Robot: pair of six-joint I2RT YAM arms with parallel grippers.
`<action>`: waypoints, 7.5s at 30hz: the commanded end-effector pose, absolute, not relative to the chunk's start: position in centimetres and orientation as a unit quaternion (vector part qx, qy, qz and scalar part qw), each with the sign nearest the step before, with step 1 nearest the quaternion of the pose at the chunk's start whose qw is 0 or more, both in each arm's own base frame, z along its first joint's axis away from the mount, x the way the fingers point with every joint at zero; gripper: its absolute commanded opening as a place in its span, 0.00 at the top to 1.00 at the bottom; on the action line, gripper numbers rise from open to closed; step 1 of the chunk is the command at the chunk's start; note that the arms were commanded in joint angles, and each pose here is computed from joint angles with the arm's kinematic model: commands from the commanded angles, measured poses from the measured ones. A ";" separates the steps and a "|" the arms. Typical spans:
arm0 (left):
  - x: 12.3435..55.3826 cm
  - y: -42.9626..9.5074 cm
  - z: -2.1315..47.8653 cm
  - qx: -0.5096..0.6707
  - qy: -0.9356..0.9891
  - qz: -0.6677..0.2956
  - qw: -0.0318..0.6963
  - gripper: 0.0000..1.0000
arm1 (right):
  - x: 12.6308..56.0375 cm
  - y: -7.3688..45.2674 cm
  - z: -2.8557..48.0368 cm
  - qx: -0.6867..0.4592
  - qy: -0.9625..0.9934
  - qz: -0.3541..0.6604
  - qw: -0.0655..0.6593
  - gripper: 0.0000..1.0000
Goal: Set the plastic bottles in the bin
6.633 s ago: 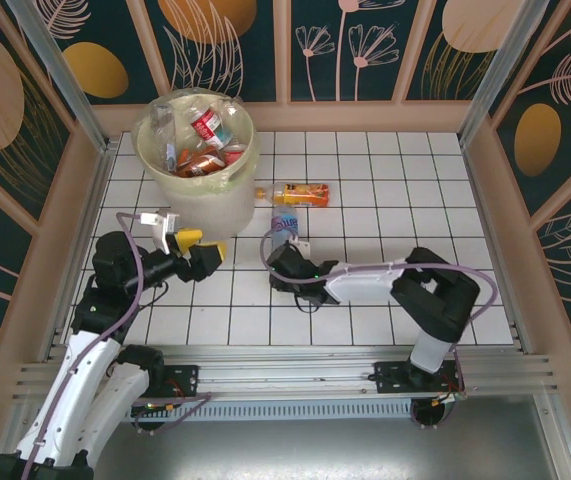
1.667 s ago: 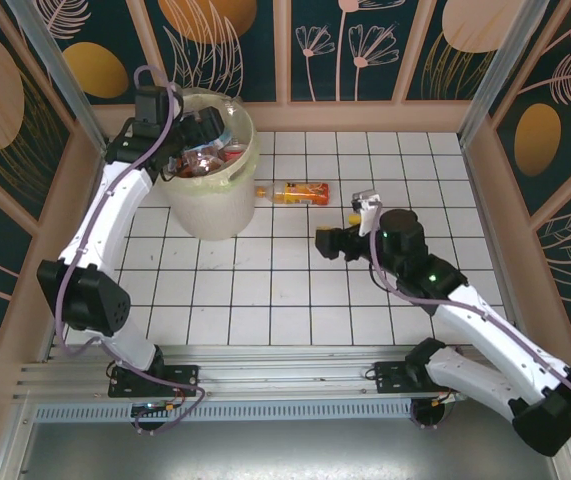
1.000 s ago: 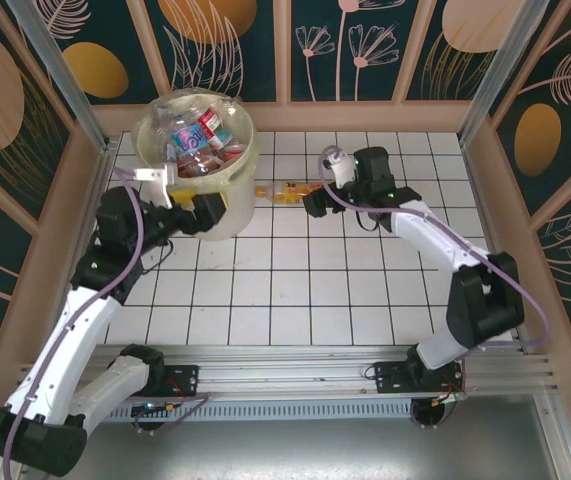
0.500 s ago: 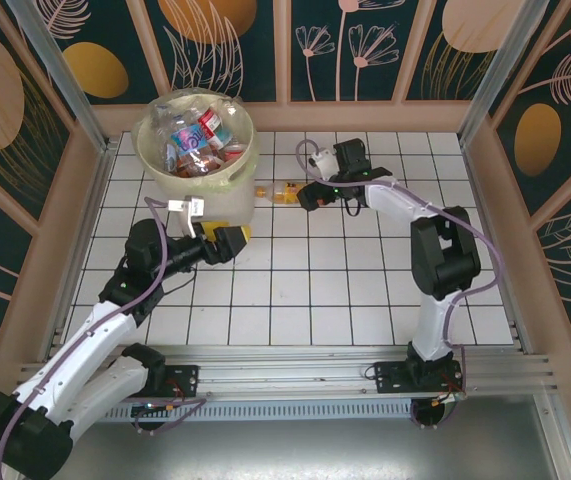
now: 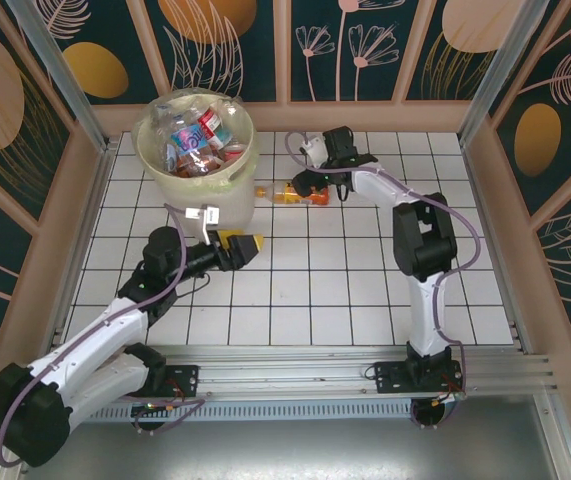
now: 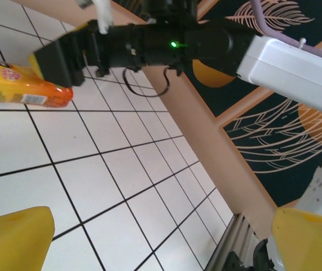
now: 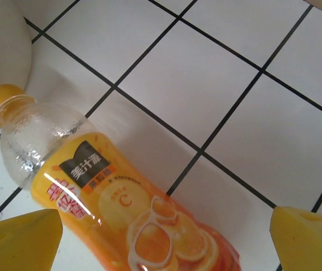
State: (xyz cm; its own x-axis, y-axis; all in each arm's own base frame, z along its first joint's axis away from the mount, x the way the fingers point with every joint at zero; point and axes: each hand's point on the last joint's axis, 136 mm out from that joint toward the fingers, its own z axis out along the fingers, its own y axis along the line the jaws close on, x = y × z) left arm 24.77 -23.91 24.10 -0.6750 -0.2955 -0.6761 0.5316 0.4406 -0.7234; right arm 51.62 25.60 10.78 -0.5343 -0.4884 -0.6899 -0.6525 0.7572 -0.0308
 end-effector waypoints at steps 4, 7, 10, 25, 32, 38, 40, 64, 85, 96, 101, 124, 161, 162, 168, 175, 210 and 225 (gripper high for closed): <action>24.9 -25.2 25.4 0.095 0.728 -0.541 0.410 0.01 | 51.4 26.8 8.7 -0.350 0.870 0.112 0.328 0.05; 25.2 -25.6 25.2 0.097 0.732 -0.539 0.405 0.01 | 50.9 27.2 7.6 -0.359 0.872 0.104 0.317 0.06; 25.3 -25.8 24.9 0.098 0.733 -0.539 0.403 0.01 | 50.3 27.1 6.6 -0.362 0.875 0.097 0.305 0.07; 25.6 -25.9 23.8 0.092 0.744 -0.531 0.394 0.01 | 46.7 25.9 5.3 -0.340 0.887 0.097 0.297 0.15; 25.4 -25.7 24.0 0.089 0.744 -0.531 0.395 0.01 | 46.8 26.8 6.1 -0.340 0.882 0.109 0.309 0.20; 25.3 -25.3 23.9 0.084 0.748 -0.525 0.397 0.01 | 47.2 27.8 5.9 -0.345 0.881 0.110 0.305 0.23; 25.3 -25.2 24.0 0.081 0.749 -0.524 0.398 0.01 | 46.9 27.9 5.8 -0.344 0.882 0.113 0.303 0.30; 26.0 -29.3 24.3 0.090 0.734 -0.562 0.371 0.02 | 34.9 24.3 11.0 -0.144 0.888 0.278 0.335 0.41; 29.2 -33.2 28.8 0.080 0.674 -0.628 0.381 0.01 | 22.6 25.1 24.1 -0.205 0.747 0.505 0.379 0.40; 29.6 -34.1 31.0 0.066 0.644 -0.669 0.366 0.31 | 21.3 25.2 23.6 -0.217 0.743 0.517 0.365 0.38; 29.3 -33.7 31.9 0.066 0.646 -0.664 0.371 0.44 | 21.2 25.4 24.1 -0.221 0.736 0.523 0.367 0.35; 40.7 -22.4 44.4 0.062 0.772 -0.319 0.547 0.46 | 18.8 23.2 30.5 -0.236 0.700 0.511 0.439 0.04; 49.7 -13.7 34.1 -0.065 0.884 -0.140 0.442 0.37 | 19.9 22.7 28.3 -0.221 0.729 0.476 0.439 0.04; 49.6 -13.4 34.1 -0.067 0.884 -0.135 0.442 0.35 | 19.9 22.7 28.4 -0.222 0.729 0.476 0.440 0.04; 49.3 -12.5 36.1 -0.070 0.875 -0.127 0.462 0.22 | 20.0 22.8 27.8 -0.220 0.731 0.478 0.435 0.04; 49.3 -12.1 40.2 -0.068 0.854 -0.126 0.501 0.13 | 19.9 22.7 27.8 -0.218 0.732 0.475 0.436 0.04; 47.8 -4.0 40.9 -0.107 0.850 0.086 0.508 0.27 | 20.2 22.3 27.8 -0.209 0.735 0.468 0.443 0.04; 41.5 -2.7 39.1 -0.116 0.866 0.077 0.481 0.38 | 20.3 22.5 27.7 -0.211 0.735 0.469 0.442 0.05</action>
